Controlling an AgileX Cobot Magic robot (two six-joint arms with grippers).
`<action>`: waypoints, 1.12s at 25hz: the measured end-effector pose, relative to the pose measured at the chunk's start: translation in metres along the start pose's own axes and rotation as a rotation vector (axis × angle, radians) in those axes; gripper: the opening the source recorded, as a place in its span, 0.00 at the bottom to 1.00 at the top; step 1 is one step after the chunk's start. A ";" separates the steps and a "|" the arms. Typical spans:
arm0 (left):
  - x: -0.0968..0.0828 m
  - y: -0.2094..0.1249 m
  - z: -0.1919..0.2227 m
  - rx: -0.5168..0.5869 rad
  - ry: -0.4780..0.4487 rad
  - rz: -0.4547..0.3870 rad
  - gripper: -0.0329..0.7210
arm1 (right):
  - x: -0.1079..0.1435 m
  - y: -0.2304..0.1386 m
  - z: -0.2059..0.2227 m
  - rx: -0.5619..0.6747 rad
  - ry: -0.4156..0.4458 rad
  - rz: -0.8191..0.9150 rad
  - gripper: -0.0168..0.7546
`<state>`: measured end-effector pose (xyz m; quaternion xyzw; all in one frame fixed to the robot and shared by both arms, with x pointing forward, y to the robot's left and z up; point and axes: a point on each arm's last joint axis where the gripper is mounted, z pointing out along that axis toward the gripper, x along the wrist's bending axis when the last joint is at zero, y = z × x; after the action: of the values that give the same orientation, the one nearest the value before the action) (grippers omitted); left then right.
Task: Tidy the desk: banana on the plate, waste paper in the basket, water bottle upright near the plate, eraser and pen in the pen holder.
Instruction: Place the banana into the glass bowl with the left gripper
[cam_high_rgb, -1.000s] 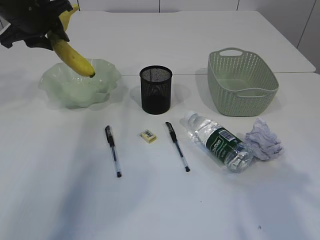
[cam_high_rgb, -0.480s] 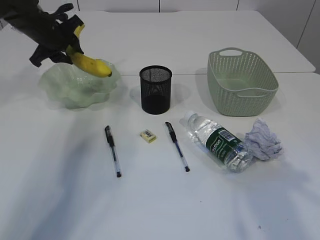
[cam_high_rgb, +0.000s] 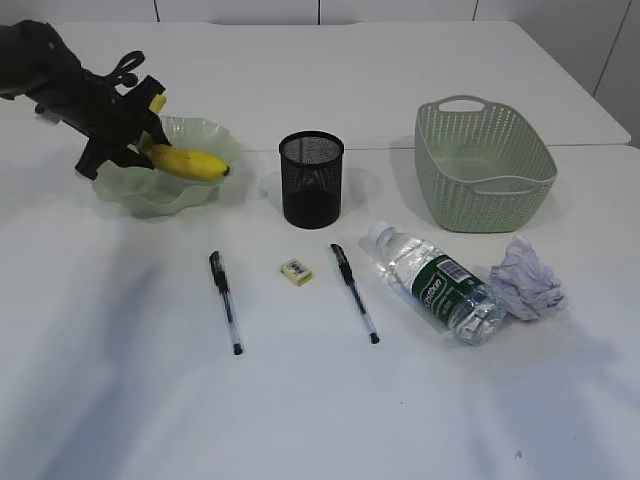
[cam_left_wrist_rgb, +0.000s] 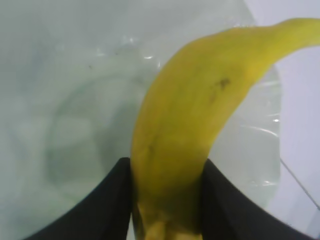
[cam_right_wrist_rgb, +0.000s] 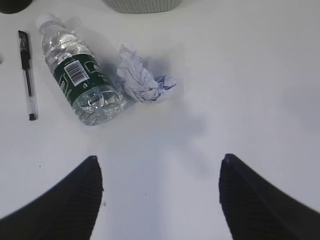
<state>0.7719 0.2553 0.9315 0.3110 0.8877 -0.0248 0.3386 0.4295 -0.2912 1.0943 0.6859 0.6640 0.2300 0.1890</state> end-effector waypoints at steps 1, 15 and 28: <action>0.003 0.001 0.002 0.008 -0.003 -0.023 0.40 | 0.000 0.000 0.000 0.000 0.000 0.000 0.72; 0.012 0.008 0.009 0.013 -0.007 -0.075 0.45 | 0.000 0.000 0.000 0.002 0.000 0.000 0.72; 0.008 0.005 0.008 0.043 -0.042 -0.127 0.55 | 0.000 0.000 0.000 0.002 0.000 -0.001 0.72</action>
<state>0.7749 0.2621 0.9214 0.2608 0.8976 -0.0717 0.3481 0.4298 -0.2912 1.0940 0.6859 0.6644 0.2294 0.1886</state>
